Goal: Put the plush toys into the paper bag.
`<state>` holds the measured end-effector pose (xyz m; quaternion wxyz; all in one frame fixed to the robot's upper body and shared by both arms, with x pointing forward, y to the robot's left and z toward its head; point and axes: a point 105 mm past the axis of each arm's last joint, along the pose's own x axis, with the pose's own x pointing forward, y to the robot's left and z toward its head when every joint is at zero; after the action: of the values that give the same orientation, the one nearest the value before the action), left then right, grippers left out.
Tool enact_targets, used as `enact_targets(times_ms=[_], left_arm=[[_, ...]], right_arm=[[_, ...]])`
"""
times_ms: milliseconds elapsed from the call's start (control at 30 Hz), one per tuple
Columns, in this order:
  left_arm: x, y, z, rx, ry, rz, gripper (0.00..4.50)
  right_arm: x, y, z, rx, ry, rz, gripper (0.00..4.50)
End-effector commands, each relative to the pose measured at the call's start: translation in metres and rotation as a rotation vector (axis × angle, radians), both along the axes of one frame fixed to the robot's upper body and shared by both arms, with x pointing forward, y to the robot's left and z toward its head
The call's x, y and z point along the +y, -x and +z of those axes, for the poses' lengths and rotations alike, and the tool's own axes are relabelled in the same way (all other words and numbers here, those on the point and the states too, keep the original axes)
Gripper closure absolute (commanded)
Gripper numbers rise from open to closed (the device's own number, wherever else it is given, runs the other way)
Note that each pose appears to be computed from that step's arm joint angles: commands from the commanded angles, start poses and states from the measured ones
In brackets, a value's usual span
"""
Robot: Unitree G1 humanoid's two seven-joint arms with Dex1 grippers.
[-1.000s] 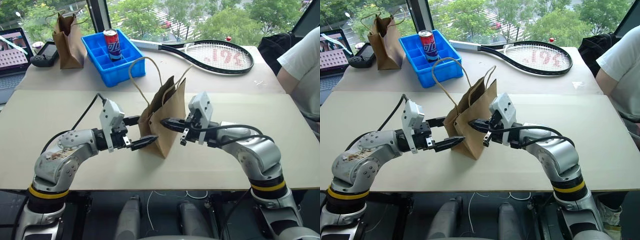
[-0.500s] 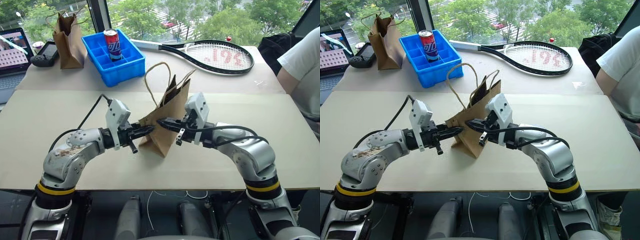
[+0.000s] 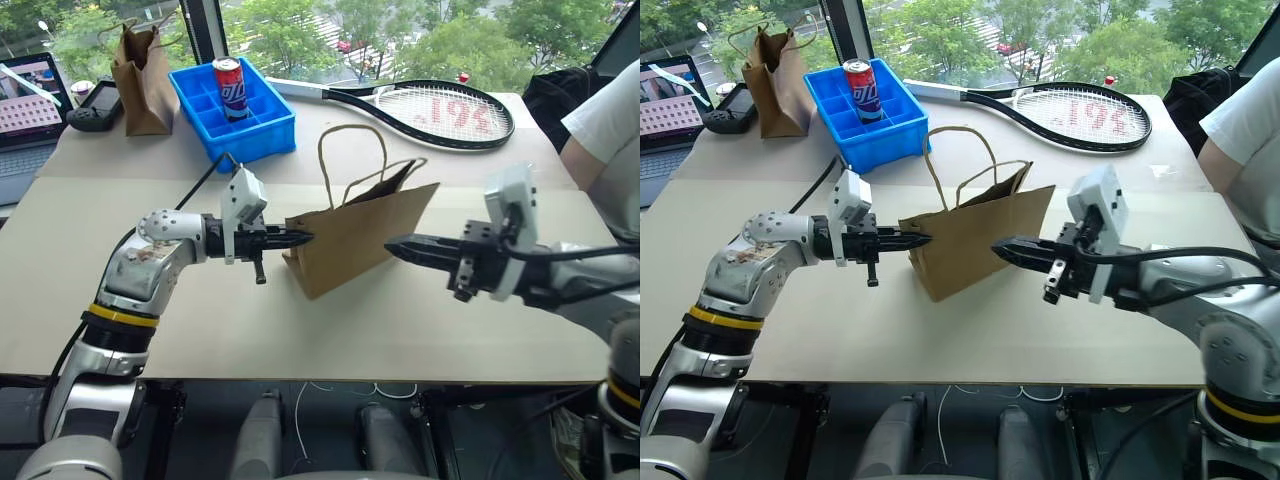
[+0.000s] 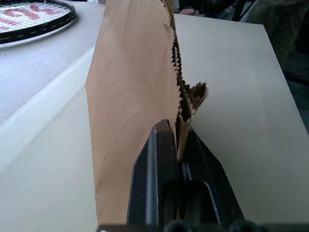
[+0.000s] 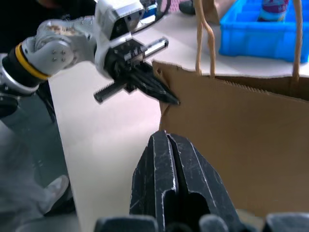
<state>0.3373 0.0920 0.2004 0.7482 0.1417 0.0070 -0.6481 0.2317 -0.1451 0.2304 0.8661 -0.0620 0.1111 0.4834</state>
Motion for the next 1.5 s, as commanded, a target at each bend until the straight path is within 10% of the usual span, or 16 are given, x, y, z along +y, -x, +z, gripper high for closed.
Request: enact_targets(times_ms=[33,533,967,1133,1500], left_arm=[[-0.005,0.002,0.014,-0.037,0.003,-0.188,4.42],[-0.016,-0.012,-0.005,0.011,-0.158,-0.334,4.42],[0.049,-0.004,0.025,0.106,-0.050,-0.146,0.17],[0.105,0.018,0.014,0.188,-0.013,0.124,0.01],[0.145,0.049,-0.044,0.120,-0.127,0.588,0.00]], right_arm=[[-0.018,0.020,0.011,-0.022,0.036,-0.073,4.50],[-0.040,0.035,0.009,-0.021,0.050,-0.301,4.50],[-0.062,0.023,-0.005,0.025,0.125,-0.307,4.50],[-0.090,0.016,-0.012,-0.047,0.125,-0.363,4.50],[-0.114,0.003,-0.031,-0.065,0.075,-0.340,0.91]])
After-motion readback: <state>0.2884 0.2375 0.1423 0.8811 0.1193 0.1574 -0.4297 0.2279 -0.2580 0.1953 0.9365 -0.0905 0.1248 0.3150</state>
